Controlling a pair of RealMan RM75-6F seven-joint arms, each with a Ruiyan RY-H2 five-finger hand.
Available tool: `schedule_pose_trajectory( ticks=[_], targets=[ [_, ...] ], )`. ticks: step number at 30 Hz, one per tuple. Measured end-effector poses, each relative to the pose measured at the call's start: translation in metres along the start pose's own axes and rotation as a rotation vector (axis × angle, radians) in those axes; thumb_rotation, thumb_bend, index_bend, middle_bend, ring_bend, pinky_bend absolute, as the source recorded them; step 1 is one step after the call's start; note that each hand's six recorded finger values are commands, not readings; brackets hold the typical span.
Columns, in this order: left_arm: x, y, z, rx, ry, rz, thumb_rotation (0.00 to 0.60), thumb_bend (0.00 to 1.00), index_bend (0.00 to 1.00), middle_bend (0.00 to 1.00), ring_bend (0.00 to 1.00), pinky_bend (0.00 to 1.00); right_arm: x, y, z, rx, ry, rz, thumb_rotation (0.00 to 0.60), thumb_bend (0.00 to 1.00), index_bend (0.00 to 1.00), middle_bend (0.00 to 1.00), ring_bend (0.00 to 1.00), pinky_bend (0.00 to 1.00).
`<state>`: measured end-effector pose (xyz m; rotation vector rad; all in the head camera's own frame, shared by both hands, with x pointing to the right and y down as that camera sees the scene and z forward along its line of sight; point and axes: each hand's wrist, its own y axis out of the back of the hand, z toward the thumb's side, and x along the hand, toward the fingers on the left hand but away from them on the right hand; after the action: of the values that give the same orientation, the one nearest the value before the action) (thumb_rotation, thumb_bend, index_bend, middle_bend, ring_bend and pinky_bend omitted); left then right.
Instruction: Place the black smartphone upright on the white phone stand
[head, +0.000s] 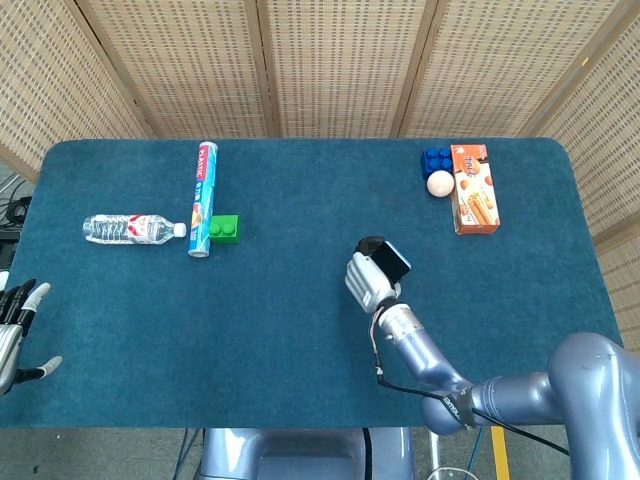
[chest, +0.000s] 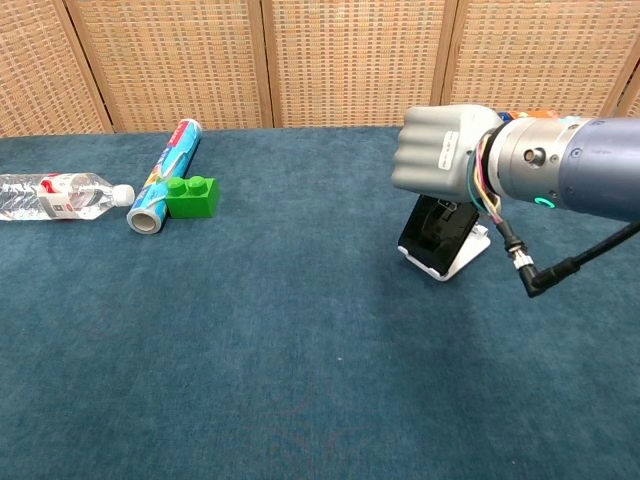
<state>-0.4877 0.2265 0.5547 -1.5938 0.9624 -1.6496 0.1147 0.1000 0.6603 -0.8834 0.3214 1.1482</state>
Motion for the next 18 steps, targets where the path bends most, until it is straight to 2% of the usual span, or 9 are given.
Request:
schedule_pose_trajectory(
  ticks=[5,7,9,11,13,18],
  targets=[
    [0.0,0.0005,0.0001,-0.001,-0.001,0.0,0.6,0.0,0.0,0.0,0.0,0.0,-0.0005,0.0008,0.0013,0.005,0.002,0.0,0.6,0.5,0.48,0.47,0.57,0.5],
    [-0.0002,0.0007,-0.0003,-0.002,-0.001,0.001,0.6,0.0,0.0,0.0,0.0,0.0,-0.0007,0.0011,0.0016,0.007,0.002,0.0,0.6,0.49,0.44,0.4,0.55,0.5],
    [-0.0004,0.001,-0.0005,-0.002,0.0,0.002,0.6,0.0,0.0,0.0,0.0,0.0,-0.0007,0.0007,0.0014,0.008,0.0,0.003,0.6,0.47,0.36,0.31,0.47,0.5],
    [-0.0004,0.0011,-0.0006,-0.003,-0.001,0.002,0.6,0.0,0.0,0.0,0.0,0.0,-0.0005,0.0003,0.0009,0.011,-0.003,0.006,0.6,0.42,0.26,0.18,0.32,0.49],
    [-0.0005,0.001,-0.0009,-0.003,0.0,0.002,0.6,0.0,0.0,0.0,0.0,0.0,0.0002,-0.0002,0.0005,0.013,-0.003,0.008,0.6,0.38,0.21,0.11,0.24,0.45],
    [-0.0007,0.0008,-0.0002,-0.002,-0.003,0.001,0.6,0.0,0.0,0.0,0.0,0.0,0.0022,-0.002,0.0002,0.015,-0.005,0.005,0.6,0.36,0.17,0.03,0.15,0.38]
  ],
)
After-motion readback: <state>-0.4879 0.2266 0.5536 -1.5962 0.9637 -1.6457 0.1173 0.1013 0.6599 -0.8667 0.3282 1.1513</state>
